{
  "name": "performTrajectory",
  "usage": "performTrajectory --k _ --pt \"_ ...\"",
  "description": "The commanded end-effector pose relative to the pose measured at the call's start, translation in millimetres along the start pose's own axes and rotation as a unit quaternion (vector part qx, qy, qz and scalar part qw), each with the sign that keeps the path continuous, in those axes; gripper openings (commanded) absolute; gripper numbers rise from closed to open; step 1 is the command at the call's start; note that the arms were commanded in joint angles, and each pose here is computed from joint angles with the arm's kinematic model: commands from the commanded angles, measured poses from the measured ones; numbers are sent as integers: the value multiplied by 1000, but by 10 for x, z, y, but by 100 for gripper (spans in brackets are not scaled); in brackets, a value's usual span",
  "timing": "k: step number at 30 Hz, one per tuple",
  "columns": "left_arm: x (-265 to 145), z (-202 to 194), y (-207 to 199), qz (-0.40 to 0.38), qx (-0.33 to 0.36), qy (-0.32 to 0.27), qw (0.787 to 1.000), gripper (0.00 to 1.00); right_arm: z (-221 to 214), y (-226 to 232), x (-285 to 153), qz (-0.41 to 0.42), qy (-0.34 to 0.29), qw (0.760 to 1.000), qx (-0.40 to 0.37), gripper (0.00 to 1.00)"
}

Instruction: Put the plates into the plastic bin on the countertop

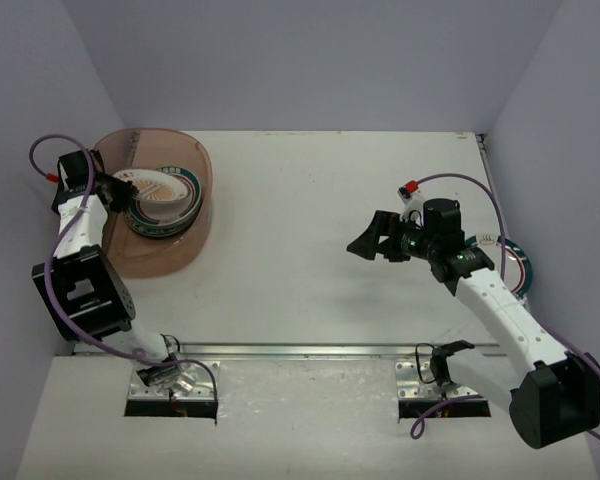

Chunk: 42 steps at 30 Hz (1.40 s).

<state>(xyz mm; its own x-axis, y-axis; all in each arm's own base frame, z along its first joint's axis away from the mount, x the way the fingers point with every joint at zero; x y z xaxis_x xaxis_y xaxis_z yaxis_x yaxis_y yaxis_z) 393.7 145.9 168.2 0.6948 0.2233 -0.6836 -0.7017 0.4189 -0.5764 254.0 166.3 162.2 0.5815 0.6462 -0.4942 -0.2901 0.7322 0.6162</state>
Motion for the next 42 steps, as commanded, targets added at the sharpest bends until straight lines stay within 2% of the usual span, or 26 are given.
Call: performTrajectory --k 1,3,4,5,9,12,15,19,22,26,28,29,31,34,37,40,42 --pt "83 218 -311 -58 -6 -16 998 39 101 59 -66 10 -23 999 -28 99" --pt "119 166 -272 -52 -2 -12 999 63 112 48 -74 5 -26 999 -30 99" --pt "139 128 -229 -42 6 -14 999 90 119 46 -78 4 -28 999 -31 99" --pt "147 105 -217 -36 15 -16 999 99 122 45 -79 3 -28 999 -32 99" --pt "235 -63 -163 4 49 4 999 100 129 85 -86 11 -27 999 -29 99" --pt "354 -267 -98 19 44 50 998 100 129 101 -86 17 -31 999 -24 99" --pt "478 -380 102 74 35 79 994 100 125 113 -91 19 -28 999 -24 99" --pt "343 -267 235 125 37 53 990 100 138 103 -131 10 -33 999 -30 99" --pt "173 -145 140 112 44 24 992 100 153 93 -156 3 -37 999 -35 99" --pt "65 -95 45 98 61 25 993 100 145 81 -172 -4 -23 999 -50 99" --pt "-63 -34 7 94 64 9 993 100 183 -80 -178 -55 -22 997 -53 99" --pt "-195 17 -57 81 66 -7 995 100 193 -305 -188 -118 -23 991 -53 99" --pt "-336 60 -145 54 70 -23 996 100 283 -579 -244 -201 -32 977 -67 99" --pt "-771 127 -476 -43 88 -57 994 100 294 -967 -305 -308 -9 948 -78 99" --pt "-1297 29 -809 -139 124 -84 979 100 405 -1378 -448 -436 -2 895 -92 99" --pt "-1699 -277 -905 -194 163 -88 963 100 581 -1769 -637 -573 3 810 -123 99" --pt "-1919 -531 -801 -231 187 -85 951 100 646 -1953 -664 -633 41 759 -147 99"
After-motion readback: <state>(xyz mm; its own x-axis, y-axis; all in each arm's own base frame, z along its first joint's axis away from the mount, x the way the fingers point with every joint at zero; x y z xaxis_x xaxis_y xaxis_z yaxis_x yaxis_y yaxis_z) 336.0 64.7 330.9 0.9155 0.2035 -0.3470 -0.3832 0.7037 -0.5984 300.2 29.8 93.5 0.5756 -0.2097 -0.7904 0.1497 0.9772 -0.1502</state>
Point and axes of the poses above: each gripper's point midway between its finger pads, its own x axis out along the fingers, its own y axis along the line the jaws close on, z = x × y, the point moved 1 cm from there along -x, back along the fingers, and after that the axes turned 1 degree about x, right-handed, at the moved point
